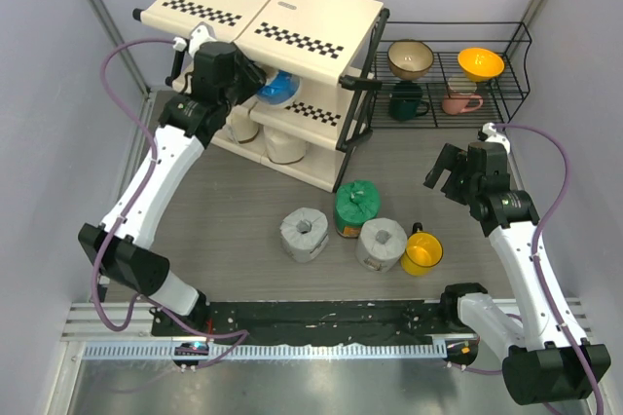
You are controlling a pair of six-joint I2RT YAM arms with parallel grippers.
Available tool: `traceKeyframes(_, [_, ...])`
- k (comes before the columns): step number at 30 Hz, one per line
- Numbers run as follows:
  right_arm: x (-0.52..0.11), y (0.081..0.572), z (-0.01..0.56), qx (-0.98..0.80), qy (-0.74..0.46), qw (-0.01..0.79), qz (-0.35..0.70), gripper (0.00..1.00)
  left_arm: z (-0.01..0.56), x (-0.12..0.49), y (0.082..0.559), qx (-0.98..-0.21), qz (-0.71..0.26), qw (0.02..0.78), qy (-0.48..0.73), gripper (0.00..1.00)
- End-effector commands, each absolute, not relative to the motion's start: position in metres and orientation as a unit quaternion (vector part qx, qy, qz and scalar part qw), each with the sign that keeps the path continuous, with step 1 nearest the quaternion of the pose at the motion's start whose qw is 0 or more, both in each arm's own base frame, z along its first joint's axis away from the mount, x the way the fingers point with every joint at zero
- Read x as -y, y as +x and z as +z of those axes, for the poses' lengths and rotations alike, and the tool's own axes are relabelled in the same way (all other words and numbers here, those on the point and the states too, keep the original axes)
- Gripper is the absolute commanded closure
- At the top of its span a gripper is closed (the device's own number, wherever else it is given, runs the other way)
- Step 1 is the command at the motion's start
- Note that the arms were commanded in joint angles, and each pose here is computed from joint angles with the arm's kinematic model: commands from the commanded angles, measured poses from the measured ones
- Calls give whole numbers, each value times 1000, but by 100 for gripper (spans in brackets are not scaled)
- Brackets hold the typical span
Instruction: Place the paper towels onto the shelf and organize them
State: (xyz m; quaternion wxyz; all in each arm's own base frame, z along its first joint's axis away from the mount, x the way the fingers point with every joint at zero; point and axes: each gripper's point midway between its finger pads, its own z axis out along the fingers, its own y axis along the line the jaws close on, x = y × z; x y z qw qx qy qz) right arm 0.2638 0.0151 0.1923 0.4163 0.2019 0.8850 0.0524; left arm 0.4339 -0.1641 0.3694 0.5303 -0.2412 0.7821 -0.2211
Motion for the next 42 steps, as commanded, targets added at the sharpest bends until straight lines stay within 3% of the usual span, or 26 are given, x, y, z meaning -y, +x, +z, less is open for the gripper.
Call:
traceKeyframes(1, [-14,268,206,-877,195,437,52,4,388,172,451,-746,-257,564,-242,55])
traceKeyframes(10, [-13,269,206,-876,196,437,50,3,366,163,457,-749,-226,569,-252,51])
traceKeyframes(19, [-14,269,204,-878,195,433,52,3,385,146,445,-727,-237,588,-263,20])
traceKeyframes(31, [-15,270,206,-877,195,436,56,4,415,128,396,-709,-265,599,-263,18])
traceKeyframes(33, [-15,269,206,-877,195,436,57,3,402,127,384,-724,-263,584,-256,17])
traceKeyframes(35, [-16,269,206,-877,195,436,57,4,400,135,362,-739,-285,569,-222,9])
traceKeyframes(42, [-15,273,206,-877,196,435,56,4,284,162,283,-824,-330,431,-161,5])
